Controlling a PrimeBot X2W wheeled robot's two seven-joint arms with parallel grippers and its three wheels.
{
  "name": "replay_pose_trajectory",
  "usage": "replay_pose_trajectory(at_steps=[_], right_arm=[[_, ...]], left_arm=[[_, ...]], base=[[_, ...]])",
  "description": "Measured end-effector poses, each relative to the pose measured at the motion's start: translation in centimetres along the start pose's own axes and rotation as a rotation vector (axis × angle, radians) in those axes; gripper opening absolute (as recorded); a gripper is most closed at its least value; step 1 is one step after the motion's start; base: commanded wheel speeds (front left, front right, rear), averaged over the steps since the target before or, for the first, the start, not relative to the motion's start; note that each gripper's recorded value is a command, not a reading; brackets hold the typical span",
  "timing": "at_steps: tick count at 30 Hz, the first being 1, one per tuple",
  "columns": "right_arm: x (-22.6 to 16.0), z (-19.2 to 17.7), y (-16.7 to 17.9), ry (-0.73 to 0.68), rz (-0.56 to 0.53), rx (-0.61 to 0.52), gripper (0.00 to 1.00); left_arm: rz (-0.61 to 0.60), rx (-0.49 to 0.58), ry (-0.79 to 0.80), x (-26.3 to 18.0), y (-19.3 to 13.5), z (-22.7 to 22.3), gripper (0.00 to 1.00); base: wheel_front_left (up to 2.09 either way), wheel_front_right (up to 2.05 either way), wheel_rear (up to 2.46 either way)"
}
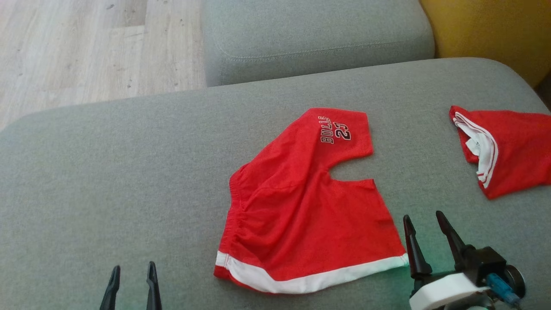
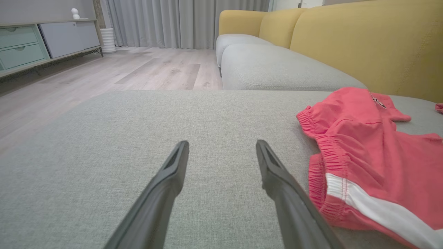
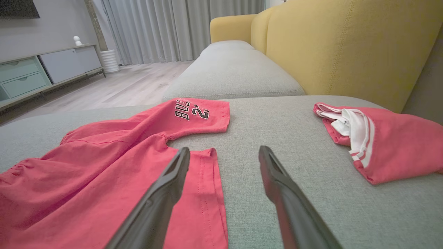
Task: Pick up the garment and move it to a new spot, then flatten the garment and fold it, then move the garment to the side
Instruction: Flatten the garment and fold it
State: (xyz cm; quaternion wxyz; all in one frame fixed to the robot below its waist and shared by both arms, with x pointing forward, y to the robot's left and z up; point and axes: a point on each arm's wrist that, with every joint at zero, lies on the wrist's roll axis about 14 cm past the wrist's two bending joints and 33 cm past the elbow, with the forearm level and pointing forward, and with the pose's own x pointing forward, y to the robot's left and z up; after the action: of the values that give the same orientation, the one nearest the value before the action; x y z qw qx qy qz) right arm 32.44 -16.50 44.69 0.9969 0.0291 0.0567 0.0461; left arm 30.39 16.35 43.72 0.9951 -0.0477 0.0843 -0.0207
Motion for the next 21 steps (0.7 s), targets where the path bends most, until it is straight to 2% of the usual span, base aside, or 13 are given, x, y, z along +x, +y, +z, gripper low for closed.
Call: replay_pose_trajectory(at_steps=[9, 14, 18, 21], right_arm=[[0.0, 0.3, 0.5, -0.01, 0.01, 0.019, 1.0], [0.1, 1.5, 0.4, -0.046, 0.006, 0.034, 1.0], [-0.3, -0.8, 1.3, 0.115, 0.034, 0.009, 1.0], [-1.2, -2.9, 0.9, 0.239, 0.015, 0.029, 1.0]], left_arm=[[-0.005, -0.005, -0.016, 0.2, 0.1, 0.3, 1.0], [-0.088, -0.005, -0.052, 0.7, -1.8, 1.4, 1.0], [-0.213, 0.01, 0.061, 0.5, -4.7, -0.7, 1.0], [-0.296, 0.022, 0.163, 0.2, -6.6, -2.2, 1.0]], base=[[0.0, 0.0, 0.0], [0.0, 0.0, 0.0], [0.0, 0.0, 0.0], [0.0, 0.0, 0.0]])
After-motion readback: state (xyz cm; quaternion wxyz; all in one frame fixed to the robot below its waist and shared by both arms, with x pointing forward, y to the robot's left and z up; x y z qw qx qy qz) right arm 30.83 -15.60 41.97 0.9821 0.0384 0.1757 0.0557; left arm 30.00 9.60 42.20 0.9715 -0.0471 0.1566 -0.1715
